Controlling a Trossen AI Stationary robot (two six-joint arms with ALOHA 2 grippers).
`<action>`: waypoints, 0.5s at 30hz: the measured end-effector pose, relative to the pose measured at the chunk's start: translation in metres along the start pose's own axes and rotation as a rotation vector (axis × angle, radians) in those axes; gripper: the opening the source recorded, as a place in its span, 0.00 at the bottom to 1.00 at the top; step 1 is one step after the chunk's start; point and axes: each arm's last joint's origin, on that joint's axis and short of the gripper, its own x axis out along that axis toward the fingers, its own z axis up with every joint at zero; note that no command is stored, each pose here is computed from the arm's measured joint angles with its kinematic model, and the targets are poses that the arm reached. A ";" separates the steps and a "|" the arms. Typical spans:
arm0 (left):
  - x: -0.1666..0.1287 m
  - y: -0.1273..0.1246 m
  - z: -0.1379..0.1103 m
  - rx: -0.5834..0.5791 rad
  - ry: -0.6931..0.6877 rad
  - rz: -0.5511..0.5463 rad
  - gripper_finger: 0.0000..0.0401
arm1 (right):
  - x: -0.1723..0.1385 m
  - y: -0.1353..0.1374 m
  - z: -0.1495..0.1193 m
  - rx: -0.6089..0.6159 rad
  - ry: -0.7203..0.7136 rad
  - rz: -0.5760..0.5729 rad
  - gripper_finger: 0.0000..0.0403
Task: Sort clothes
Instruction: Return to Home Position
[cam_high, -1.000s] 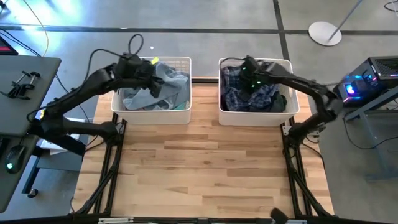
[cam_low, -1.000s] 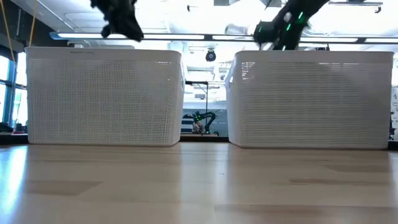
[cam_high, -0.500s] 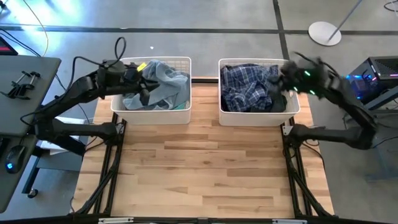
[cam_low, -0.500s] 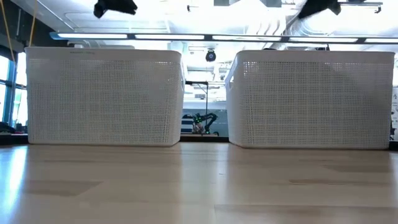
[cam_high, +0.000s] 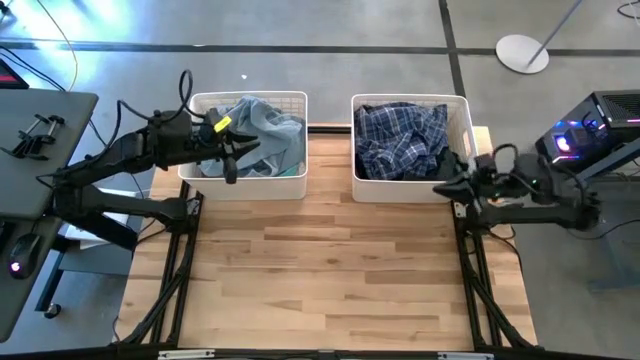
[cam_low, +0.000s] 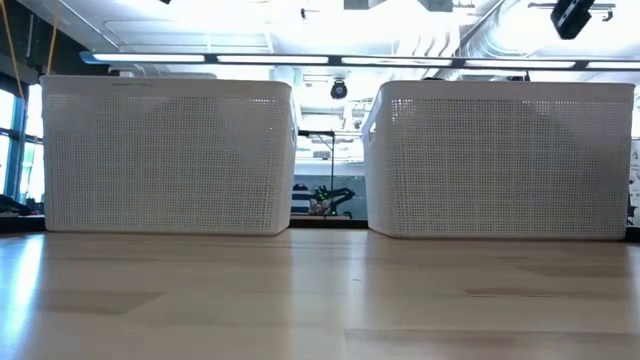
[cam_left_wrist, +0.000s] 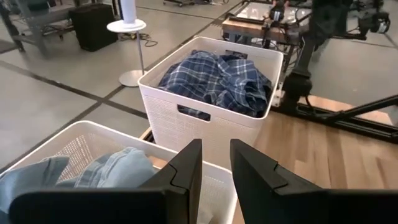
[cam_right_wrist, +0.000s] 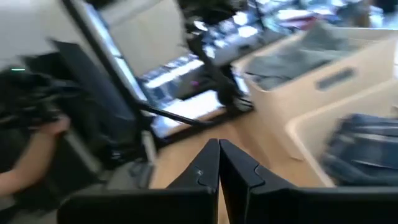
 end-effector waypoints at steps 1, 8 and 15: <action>0.000 0.000 0.000 0.002 -0.001 0.003 0.18 | 0.003 -0.001 -0.006 -0.003 -0.016 0.036 0.00; -0.001 0.000 -0.005 0.025 0.052 0.042 0.18 | 0.035 -0.007 -0.048 -0.064 0.019 0.190 0.00; -0.001 0.001 -0.011 0.010 0.103 0.082 0.18 | 0.050 -0.002 -0.072 -0.203 -0.040 0.234 0.00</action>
